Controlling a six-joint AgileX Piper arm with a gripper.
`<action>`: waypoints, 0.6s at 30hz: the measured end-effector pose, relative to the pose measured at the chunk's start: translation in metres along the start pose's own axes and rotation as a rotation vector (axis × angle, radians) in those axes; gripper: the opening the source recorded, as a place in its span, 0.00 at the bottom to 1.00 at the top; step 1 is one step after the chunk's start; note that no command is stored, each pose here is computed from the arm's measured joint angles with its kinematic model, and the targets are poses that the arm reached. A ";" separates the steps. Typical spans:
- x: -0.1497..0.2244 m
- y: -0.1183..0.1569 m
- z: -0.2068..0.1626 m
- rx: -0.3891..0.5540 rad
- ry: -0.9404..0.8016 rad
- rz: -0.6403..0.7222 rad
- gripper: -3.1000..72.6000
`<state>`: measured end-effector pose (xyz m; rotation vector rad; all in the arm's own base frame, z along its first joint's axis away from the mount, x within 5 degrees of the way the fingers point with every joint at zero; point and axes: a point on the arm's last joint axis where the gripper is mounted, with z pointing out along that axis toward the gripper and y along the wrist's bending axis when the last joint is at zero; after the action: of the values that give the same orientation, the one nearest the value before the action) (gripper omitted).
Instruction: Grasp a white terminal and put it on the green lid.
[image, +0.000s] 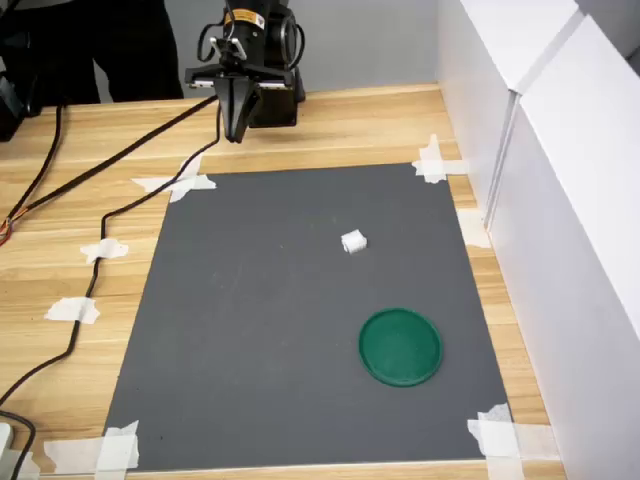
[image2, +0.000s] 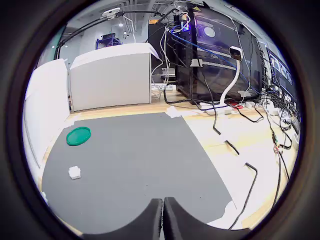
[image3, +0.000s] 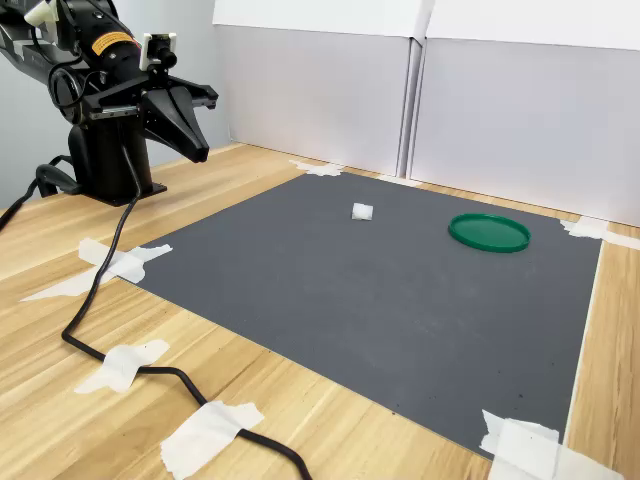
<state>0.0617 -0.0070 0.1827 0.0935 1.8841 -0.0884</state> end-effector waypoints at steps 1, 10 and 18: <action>0.000 0.000 0.000 -0.001 0.000 0.002 0.02; 0.000 0.000 0.000 -0.001 -0.001 0.007 0.02; 0.000 0.000 0.000 -0.002 -0.002 0.011 0.02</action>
<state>0.0617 -0.0068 0.1829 0.1021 1.8814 -0.0796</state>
